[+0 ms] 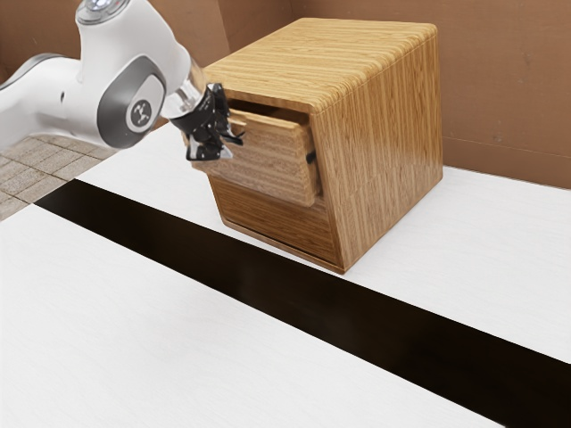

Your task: Pull the drawer handle with one arm to open the drawer

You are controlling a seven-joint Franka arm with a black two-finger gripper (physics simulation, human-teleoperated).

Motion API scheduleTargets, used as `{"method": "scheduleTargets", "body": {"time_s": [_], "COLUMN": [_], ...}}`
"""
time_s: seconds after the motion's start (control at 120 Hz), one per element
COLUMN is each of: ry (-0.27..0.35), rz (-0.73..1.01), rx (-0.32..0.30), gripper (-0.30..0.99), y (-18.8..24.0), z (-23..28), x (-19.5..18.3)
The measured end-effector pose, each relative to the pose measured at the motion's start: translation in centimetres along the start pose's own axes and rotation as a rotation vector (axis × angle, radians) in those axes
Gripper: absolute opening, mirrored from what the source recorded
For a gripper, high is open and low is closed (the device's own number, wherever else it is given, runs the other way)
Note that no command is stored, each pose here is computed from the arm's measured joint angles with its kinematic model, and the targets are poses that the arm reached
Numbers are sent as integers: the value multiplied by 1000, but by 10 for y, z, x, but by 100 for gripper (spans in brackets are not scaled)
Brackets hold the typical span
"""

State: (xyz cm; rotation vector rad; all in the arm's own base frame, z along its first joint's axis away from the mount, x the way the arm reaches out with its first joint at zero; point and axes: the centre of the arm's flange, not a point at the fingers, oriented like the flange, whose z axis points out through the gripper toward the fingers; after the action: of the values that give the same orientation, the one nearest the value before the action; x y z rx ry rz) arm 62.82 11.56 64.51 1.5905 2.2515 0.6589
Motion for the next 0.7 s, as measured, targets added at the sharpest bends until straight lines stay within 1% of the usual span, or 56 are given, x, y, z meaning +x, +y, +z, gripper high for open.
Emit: {"method": "scheduleTargets", "body": {"time_s": [0.167, 0.3, 0.383, 0.442, 0.7], "ry": [15, 20, 20, 20, 20], "rz": [-22, -38, -48, -55, -81], "rx": [11, 29, 37, 39, 37], "gripper": [-4, -8, -8, -10, -8], "y": [-5, -12, -18, -21, -31], "z": [-15, -19, -24, -28, -44], "x": [6, 9, 12, 14, 23]}}
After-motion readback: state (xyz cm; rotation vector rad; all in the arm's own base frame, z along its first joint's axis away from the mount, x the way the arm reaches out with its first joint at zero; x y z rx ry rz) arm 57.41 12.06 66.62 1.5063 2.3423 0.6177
